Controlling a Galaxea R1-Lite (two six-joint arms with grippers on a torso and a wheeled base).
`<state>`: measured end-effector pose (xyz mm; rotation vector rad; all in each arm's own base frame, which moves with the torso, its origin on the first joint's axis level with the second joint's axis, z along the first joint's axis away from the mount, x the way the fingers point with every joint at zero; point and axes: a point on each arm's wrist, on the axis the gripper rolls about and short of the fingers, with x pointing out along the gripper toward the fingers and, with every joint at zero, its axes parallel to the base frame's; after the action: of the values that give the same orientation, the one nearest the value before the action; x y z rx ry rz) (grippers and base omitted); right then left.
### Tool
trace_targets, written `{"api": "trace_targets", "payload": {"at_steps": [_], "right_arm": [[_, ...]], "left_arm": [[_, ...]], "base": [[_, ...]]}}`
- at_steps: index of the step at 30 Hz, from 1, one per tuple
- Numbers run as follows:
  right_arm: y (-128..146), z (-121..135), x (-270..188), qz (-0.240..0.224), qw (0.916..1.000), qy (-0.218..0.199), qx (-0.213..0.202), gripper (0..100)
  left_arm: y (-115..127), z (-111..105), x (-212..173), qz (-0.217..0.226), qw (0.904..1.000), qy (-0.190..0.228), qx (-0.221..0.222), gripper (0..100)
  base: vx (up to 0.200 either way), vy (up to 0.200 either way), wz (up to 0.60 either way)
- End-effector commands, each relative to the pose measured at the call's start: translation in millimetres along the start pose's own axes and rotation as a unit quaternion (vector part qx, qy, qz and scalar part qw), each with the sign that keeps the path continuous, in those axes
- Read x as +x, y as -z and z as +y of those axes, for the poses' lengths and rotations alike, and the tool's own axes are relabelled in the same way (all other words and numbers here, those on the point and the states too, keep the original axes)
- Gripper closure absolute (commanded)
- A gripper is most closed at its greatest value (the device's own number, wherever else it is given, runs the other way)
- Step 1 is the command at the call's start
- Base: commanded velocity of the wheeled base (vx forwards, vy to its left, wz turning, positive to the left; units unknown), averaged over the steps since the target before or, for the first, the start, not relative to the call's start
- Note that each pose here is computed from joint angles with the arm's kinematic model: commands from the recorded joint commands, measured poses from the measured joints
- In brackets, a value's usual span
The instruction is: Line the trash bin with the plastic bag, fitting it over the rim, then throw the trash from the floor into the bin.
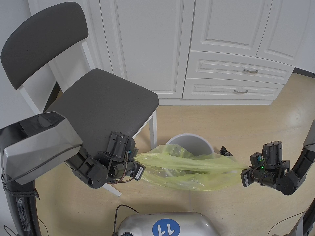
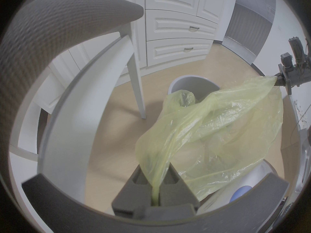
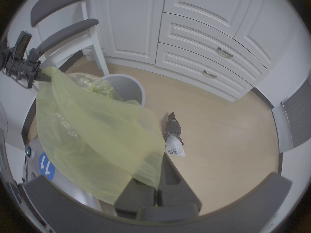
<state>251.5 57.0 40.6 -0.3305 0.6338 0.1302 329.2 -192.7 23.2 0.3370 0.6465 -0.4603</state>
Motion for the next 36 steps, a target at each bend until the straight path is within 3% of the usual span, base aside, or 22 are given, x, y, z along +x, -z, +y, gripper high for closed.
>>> {"api": "trace_targets", "payload": {"at_steps": [1,3,11,18,25,30,36], "right_arm": [[4,0,-11,0.005,0.9998,-0.003,-0.017,100],[9,0,-12,0.026,0.999,-0.008,-0.037,100],[22,13,17,0.074,0.9959,-0.026,-0.046,100],[22,19,44,0.063,0.9979,-0.017,-0.003,100],[15,39,82,-0.026,0.9968,-0.003,0.075,100],[6,45,88,-0.095,0.9911,-0.006,0.094,100],[1,49,93,-0.121,0.9854,-0.01,0.119,100]], "left_arm": [[6,-9,-2,0.007,0.9998,0.019,0.008,100],[10,-17,-2,0.013,0.9993,0.032,0.016,100],[19,-27,21,0.023,0.999,0.033,0.019,100],[14,-24,35,-0.003,0.9999,0.011,0.008,100],[-2,-11,48,-0.062,0.9963,-0.041,-0.043,100],[-17,8,30,-0.086,0.9931,-0.057,-0.055,100],[-20,9,23,-0.091,0.9926,-0.057,-0.055,100]], "base": [[0.0,0.0,0.0],[0.0,0.0,0.0],[0.0,0.0,0.0],[0.0,0.0,0.0],[0.0,0.0,0.0],[0.0,0.0,0.0],[0.0,0.0,0.0]]}}
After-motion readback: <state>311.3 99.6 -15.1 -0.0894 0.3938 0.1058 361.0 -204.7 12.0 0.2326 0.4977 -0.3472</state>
